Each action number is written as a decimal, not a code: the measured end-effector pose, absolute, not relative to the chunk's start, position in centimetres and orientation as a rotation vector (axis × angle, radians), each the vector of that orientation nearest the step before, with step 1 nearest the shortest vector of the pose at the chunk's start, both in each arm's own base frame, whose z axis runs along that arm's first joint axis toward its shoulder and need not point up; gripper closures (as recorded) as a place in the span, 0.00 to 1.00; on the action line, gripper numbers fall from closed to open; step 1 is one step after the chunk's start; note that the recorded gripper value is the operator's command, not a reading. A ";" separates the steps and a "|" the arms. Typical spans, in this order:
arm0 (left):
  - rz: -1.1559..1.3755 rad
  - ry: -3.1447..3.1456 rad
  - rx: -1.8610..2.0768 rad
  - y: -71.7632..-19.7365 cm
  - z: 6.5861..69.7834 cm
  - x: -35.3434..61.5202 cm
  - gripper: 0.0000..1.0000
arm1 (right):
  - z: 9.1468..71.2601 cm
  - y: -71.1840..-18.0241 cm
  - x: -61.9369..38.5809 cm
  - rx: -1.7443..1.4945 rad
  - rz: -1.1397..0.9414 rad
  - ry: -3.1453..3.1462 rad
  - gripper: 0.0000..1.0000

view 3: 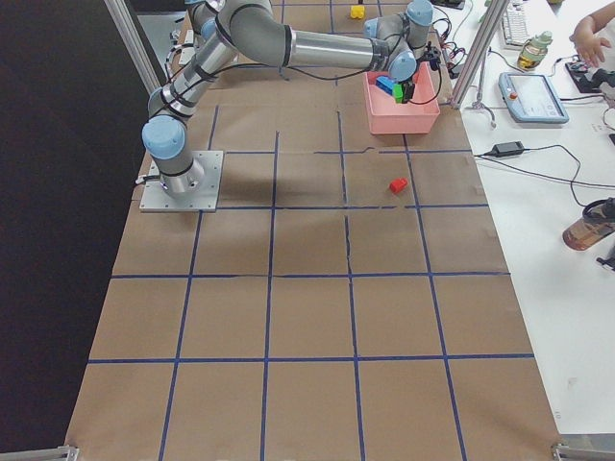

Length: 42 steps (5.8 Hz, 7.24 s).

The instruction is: Put all blocks into box

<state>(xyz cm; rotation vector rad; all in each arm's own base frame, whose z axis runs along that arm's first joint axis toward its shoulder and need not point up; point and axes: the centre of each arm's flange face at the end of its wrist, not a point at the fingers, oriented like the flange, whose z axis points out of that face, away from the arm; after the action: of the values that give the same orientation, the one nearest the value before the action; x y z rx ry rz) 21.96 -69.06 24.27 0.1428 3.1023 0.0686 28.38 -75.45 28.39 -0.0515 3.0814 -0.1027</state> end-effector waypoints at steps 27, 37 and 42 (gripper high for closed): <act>0.024 3.155 0.460 -53.3 51.3 -17.4 0.01 | 37.6 -77.9 9.2 -0.194 -0.136 3.187 0.90; 0.055 3.153 0.191 -51.0 52.7 -14.4 0.01 | 35.3 -74.5 24.1 0.174 0.002 3.081 0.01; 0.053 3.154 0.145 -50.5 52.6 -14.4 0.01 | 47.5 -61.6 16.2 0.112 0.233 3.155 0.01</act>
<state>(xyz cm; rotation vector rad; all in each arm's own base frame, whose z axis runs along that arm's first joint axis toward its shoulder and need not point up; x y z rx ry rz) -14.43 -50.53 52.58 0.1453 3.1537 0.0534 16.20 -61.65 47.54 0.1117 3.1551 0.2333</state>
